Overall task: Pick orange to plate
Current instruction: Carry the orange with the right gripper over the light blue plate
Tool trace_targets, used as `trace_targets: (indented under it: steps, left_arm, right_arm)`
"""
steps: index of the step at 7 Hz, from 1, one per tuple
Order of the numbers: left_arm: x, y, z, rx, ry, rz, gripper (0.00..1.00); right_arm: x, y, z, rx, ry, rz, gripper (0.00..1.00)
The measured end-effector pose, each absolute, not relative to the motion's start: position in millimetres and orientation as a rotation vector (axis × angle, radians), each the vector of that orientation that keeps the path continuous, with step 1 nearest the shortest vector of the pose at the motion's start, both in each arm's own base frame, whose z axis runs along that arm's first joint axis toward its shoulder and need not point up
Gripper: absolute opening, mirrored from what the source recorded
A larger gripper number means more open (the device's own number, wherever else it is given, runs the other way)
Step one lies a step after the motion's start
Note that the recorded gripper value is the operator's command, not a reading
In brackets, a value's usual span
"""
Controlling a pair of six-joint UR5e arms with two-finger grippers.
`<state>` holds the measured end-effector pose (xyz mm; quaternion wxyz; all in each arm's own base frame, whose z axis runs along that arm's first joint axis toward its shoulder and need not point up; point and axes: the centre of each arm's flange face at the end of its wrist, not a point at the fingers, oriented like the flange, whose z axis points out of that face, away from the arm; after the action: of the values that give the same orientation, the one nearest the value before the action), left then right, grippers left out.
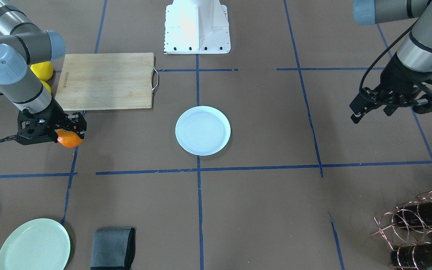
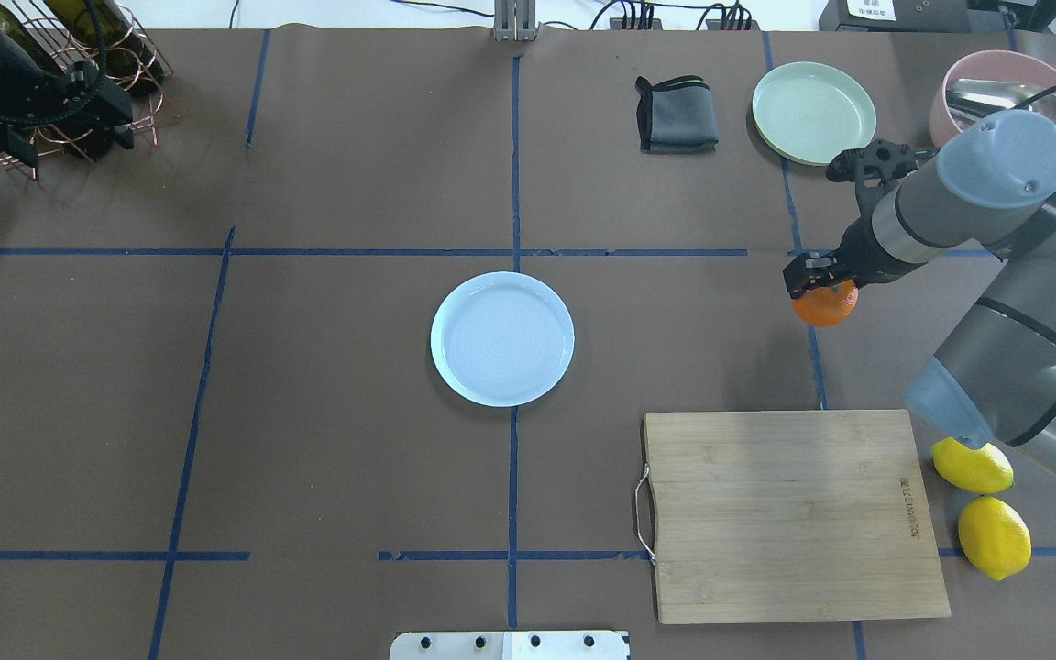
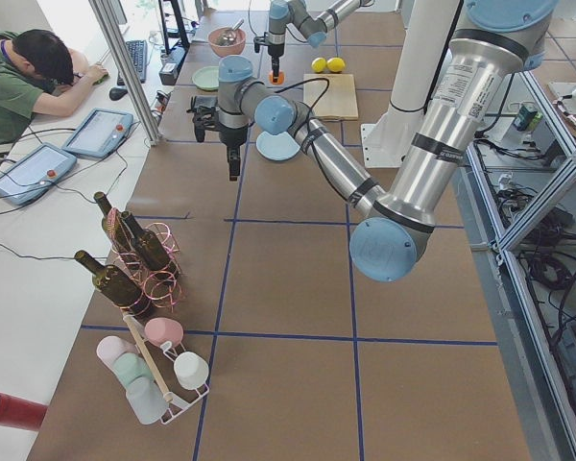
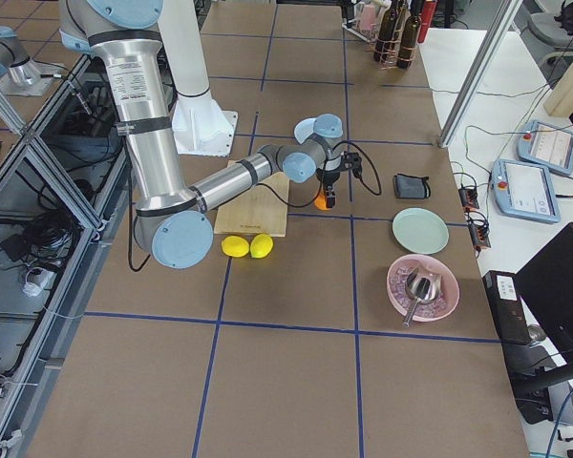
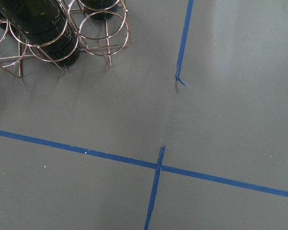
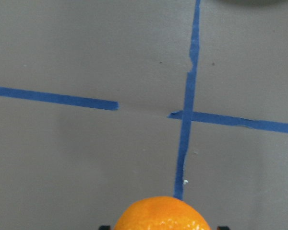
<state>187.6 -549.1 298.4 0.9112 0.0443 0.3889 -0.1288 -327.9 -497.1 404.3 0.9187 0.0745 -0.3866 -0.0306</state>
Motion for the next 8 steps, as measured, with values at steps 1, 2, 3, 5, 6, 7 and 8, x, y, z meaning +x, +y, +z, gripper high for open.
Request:
trace_targets:
  steps: [1,2,3,5,6,7,8]
  left_arm:
    - [185.9,-547.8,300.8,0.094,0.799,-0.258,1.0]
    - [182.8,-545.3,308.1,0.098,0.79,-0.234,1.0]
    - [175.4,-542.5,319.3,0.107,0.777,-0.202,1.0]
    - [143.7,-540.2,346.7,0.142,0.741,-0.128,1.0]
    - [130.2,-537.9,362.4,0.154,0.722,-0.077,1.0]
    - [118.8,-535.9,375.8,0.162,0.706,-0.039,1.0]
    - [109.7,-534.1,385.7,0.166,0.695,-0.019,1.0]
  right_arm:
    - [-338.7,-500.9,363.7,0.149,-0.818,-0.037,0.0]
    - [-362.8,-500.6,324.6,0.131,-0.846,0.009,0.0]
    - [-394.8,-496.4,290.5,0.116,-0.87,0.053,0.0]
    - [-466.5,-489.4,237.8,0.097,-0.888,0.133,0.0]
    - [-502.9,-486.2,216.7,0.092,-0.885,0.163,0.0]
    - [-539.3,-483.5,198.9,0.089,-0.874,0.187,0.0]
    - [-569.8,-479.4,187.3,0.086,-0.86,0.195,0.0]
